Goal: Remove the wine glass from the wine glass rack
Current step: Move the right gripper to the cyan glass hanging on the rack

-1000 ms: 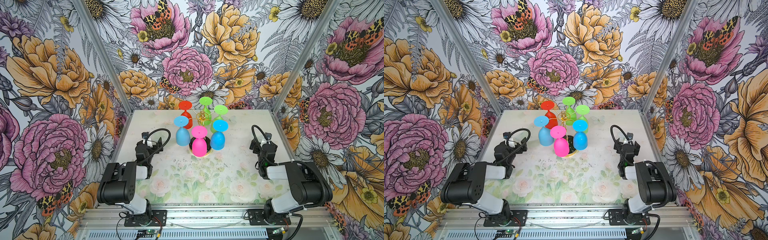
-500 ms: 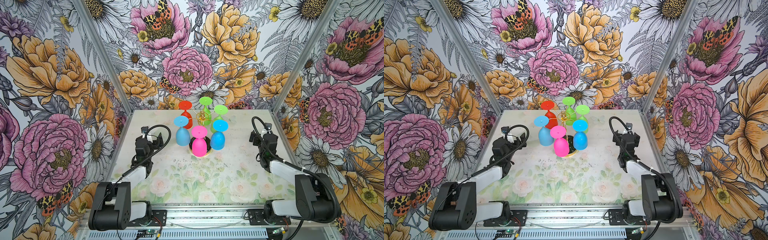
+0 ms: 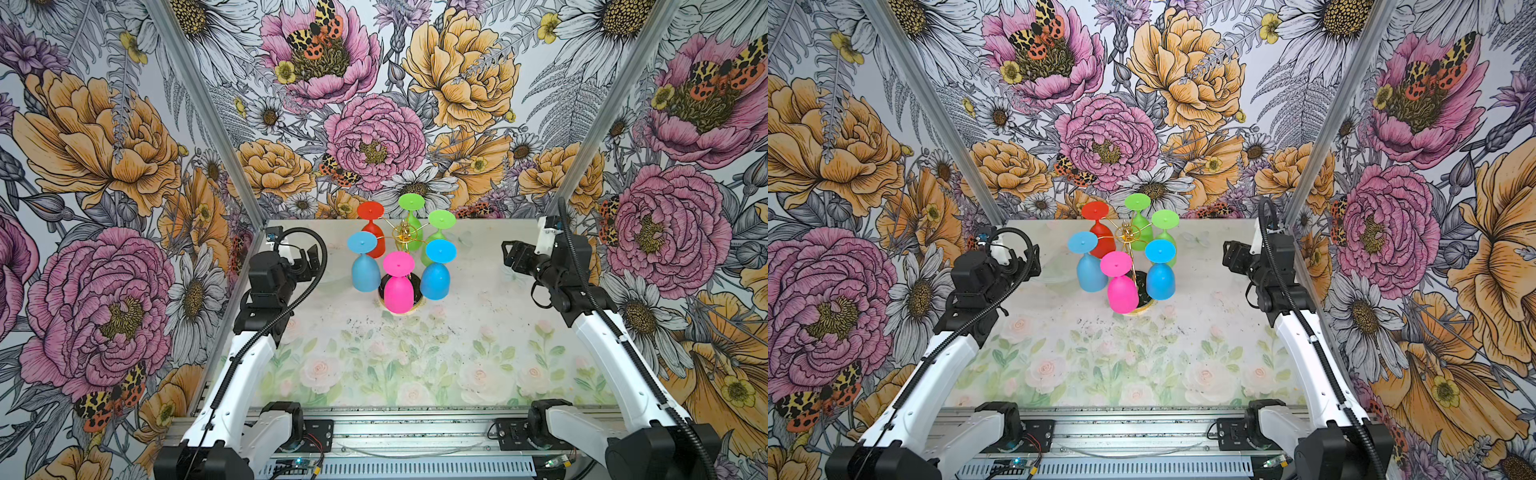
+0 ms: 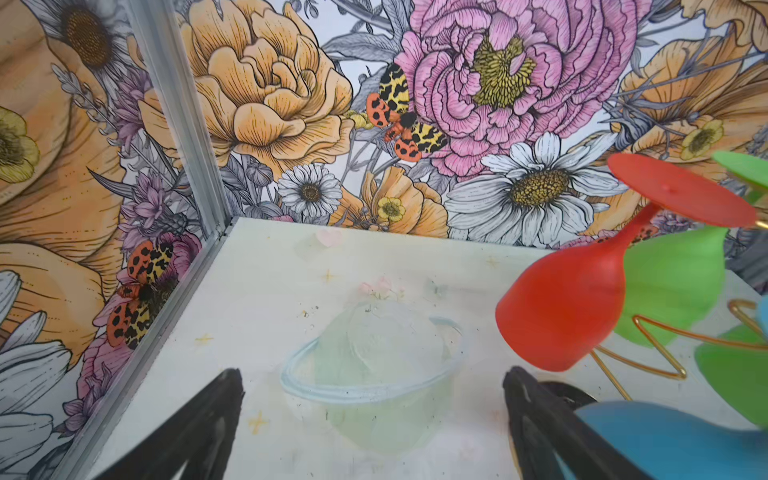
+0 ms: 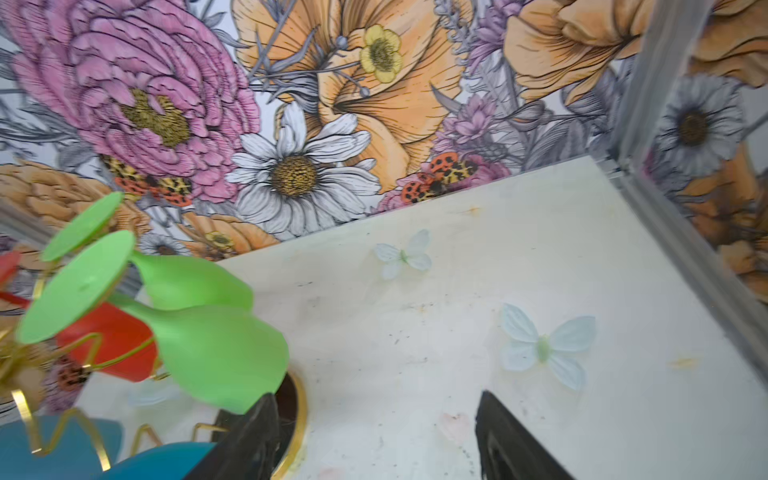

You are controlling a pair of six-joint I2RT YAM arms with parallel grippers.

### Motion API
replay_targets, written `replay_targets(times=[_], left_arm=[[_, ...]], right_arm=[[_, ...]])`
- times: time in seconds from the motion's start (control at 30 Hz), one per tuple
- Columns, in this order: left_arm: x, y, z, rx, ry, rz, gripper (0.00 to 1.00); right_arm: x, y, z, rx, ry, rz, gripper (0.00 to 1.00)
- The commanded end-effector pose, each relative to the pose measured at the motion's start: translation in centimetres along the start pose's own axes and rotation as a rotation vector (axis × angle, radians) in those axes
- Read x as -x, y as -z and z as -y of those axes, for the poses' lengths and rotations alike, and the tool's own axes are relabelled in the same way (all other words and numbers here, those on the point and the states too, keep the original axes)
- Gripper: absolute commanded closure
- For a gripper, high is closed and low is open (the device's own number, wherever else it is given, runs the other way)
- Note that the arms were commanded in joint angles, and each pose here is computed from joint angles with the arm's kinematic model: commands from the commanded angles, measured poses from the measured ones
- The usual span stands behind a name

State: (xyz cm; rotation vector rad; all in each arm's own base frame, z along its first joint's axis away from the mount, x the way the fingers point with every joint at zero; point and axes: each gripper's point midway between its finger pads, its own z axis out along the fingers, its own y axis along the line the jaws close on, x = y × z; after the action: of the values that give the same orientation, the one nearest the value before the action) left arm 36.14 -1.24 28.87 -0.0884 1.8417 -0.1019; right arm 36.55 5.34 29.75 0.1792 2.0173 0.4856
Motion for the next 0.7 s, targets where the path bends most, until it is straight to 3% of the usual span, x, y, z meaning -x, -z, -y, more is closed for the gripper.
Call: replay_targets(times=[0.0,0.27,0.67], left_arm=[[-1.7,1.5,1.9,-0.101,0.018,-0.096,0.01],[-1.6,3.6,2.8,-0.122,0.019,-0.070,0.01],[-1.2,4.1,4.0,-0.181,0.017,-0.063,0.01]], right_arm=[[-1.8,1.8,-5.3,0.261,-0.165,-0.182,0.31],[-1.3,4.1,-10.6,0.431,-0.239,-0.237,0.38],[-3.1,3.1,-14.3,0.483,-0.219,-0.323,0.48]])
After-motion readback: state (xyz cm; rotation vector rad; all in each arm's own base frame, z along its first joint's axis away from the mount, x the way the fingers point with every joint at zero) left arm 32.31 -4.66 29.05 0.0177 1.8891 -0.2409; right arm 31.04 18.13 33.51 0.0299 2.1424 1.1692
